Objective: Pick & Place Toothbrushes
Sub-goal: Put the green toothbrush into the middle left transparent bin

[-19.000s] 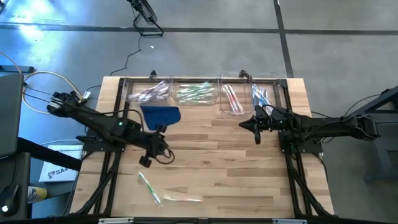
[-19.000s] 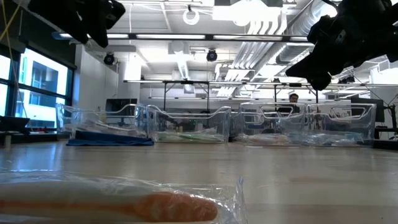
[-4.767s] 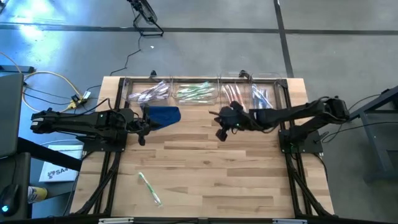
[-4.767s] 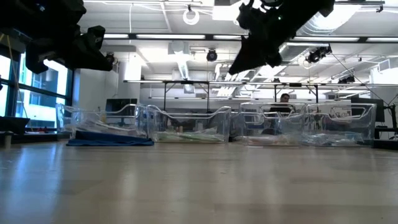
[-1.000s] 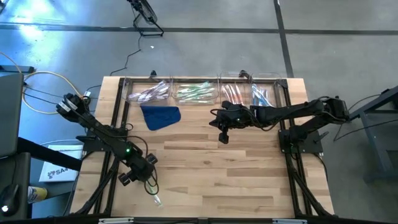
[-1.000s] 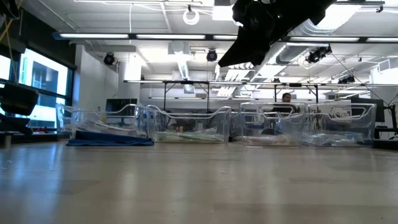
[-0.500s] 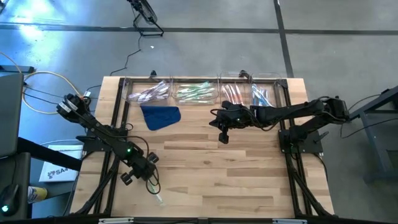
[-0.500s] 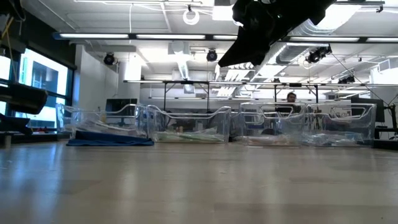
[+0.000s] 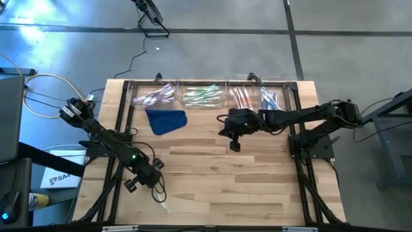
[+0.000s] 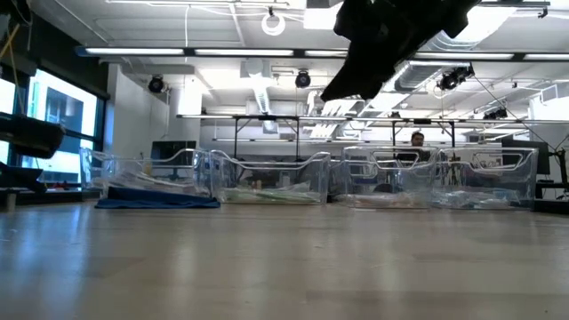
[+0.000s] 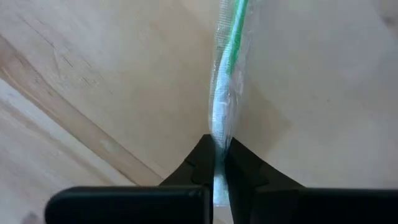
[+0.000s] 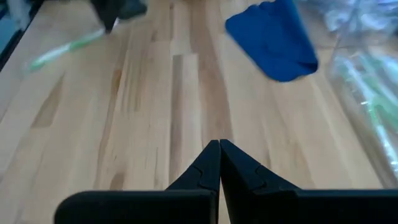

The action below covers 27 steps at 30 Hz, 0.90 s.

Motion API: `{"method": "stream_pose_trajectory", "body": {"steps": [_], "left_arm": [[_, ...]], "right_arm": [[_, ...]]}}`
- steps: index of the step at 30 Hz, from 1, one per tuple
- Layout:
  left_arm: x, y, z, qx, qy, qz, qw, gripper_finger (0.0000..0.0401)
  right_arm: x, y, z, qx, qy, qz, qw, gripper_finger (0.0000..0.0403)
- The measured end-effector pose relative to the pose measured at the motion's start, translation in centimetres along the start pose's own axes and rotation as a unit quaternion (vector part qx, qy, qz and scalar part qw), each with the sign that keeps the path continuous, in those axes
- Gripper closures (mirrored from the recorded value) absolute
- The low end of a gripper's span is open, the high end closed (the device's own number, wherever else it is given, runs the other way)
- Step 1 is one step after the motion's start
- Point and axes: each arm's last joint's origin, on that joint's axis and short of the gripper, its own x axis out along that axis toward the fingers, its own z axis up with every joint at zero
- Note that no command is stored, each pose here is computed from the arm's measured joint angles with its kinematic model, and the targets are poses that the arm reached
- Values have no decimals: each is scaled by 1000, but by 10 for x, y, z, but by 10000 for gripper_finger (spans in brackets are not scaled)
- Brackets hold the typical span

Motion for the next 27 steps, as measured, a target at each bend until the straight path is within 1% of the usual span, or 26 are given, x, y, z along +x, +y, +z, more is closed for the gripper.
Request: {"method": "stream_pose_trajectory", "body": {"steps": [2, 6, 9, 14, 18, 21, 25, 27], "left_arm": [[-8, -1, 3, -3, 8, 2, 1000, 391], [-27, 0, 8, -12, 36, 28, 999, 393], [-46, 5, 13, -31, 40, 45, 998, 393], [-77, 22, 20, -50, 38, 95, 993, 393], [-102, 45, 25, -69, 24, 149, 986, 393], [-119, 65, 24, -69, 15, 187, 980, 393], [-143, 96, 17, -75, 9, 242, 967, 393], [-156, 113, 12, -83, -7, 272, 959, 393]], "right_arm": [[0, 1, -2, -5, 10, 16, 1000, 401], [0, 2, -5, -9, 25, 38, 999, 401], [-4, 3, -6, -16, 37, 42, 998, 401], [-20, 4, -3, -17, 32, 43, 998, 401], [-41, 7, 0, -22, 22, 42, 999, 401], [-58, 9, 3, -27, 8, 44, 999, 401], [-78, 13, 5, -26, -9, 33, 999, 400], [-86, 15, 4, -29, -14, 26, 999, 400]]}}
